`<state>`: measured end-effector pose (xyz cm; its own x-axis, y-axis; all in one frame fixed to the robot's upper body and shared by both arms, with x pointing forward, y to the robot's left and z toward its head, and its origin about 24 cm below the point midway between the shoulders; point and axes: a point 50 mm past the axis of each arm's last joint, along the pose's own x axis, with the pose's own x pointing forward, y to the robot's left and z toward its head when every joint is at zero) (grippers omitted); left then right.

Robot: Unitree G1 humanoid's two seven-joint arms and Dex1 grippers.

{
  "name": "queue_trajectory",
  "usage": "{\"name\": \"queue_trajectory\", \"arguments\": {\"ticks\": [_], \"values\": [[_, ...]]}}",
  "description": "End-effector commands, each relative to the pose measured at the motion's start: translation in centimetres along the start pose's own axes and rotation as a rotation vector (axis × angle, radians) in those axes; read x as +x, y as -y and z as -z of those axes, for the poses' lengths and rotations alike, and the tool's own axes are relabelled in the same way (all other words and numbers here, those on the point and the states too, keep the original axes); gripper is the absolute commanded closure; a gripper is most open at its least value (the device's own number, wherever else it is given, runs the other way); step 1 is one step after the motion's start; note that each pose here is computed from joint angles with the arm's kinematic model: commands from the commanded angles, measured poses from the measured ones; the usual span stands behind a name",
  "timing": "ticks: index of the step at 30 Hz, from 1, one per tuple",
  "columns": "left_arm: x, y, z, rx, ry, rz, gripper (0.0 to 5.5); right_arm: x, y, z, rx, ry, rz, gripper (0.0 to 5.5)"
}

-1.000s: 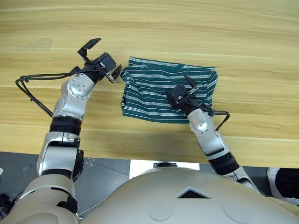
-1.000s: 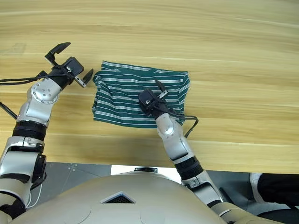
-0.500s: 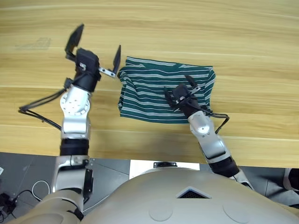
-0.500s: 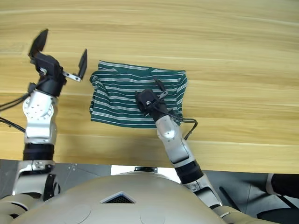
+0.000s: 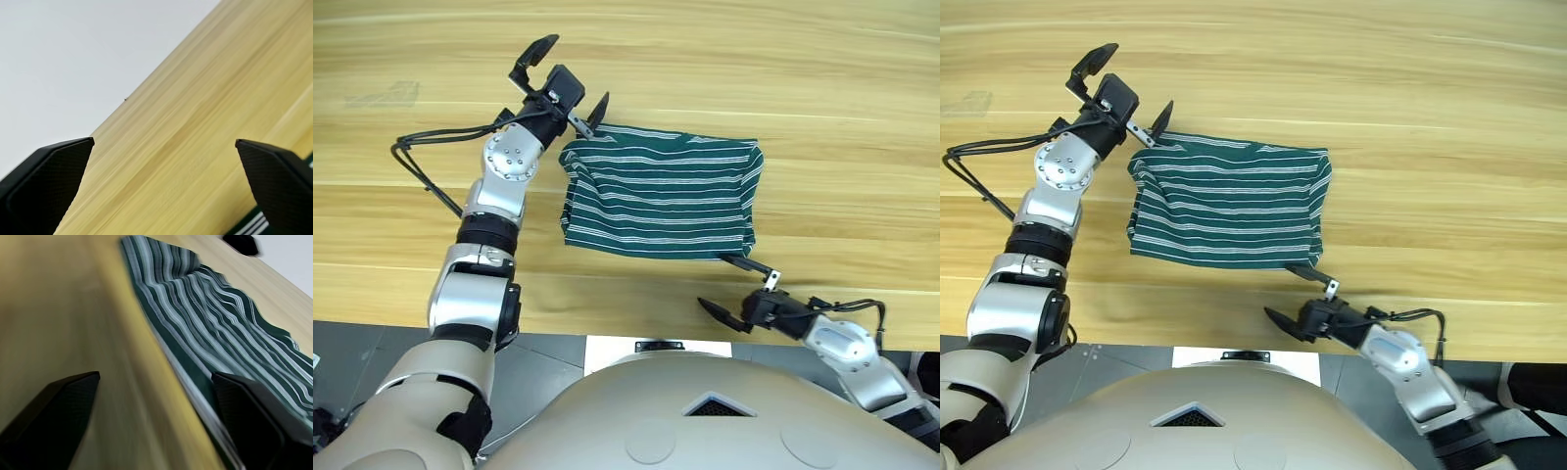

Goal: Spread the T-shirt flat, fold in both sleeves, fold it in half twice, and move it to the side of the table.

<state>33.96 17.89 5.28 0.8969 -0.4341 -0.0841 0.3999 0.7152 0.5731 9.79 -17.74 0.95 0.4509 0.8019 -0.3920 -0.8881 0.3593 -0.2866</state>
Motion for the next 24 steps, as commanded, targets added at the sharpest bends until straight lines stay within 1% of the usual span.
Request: {"name": "queue_trajectory", "arguments": {"ticks": [1,4,6,9,17,24], "values": [[0.1,-1.5,0.3,-0.034,-0.008,-0.074,0.14,-4.0,-1.1,3.4,0.208,-0.2,-0.132,1.25],[-0.1,-2.0,0.4,-0.031,-0.002,-0.093,0.14,-2.9,0.2,3.9,0.253,-0.204,-0.04,1.25],[-0.4,-1.9,0.3,-0.032,0.02,-0.1,0.14,-1.7,1.6,4.2,0.3,-0.211,0.066,1.25],[-1.5,-1.7,0.6,-0.035,0.036,-0.133,0.14,0.3,3.6,4.3,0.342,-0.217,0.182,1.25],[-3.6,-1.1,0.8,-0.079,0.044,-0.191,0.14,5.1,5.7,3.7,0.351,-0.2,0.226,1.25],[-3.7,-0.7,1.0,-0.103,0.033,-0.217,0.14,9.2,11.0,3.6,0.31,-0.163,0.341,1.25]]}}
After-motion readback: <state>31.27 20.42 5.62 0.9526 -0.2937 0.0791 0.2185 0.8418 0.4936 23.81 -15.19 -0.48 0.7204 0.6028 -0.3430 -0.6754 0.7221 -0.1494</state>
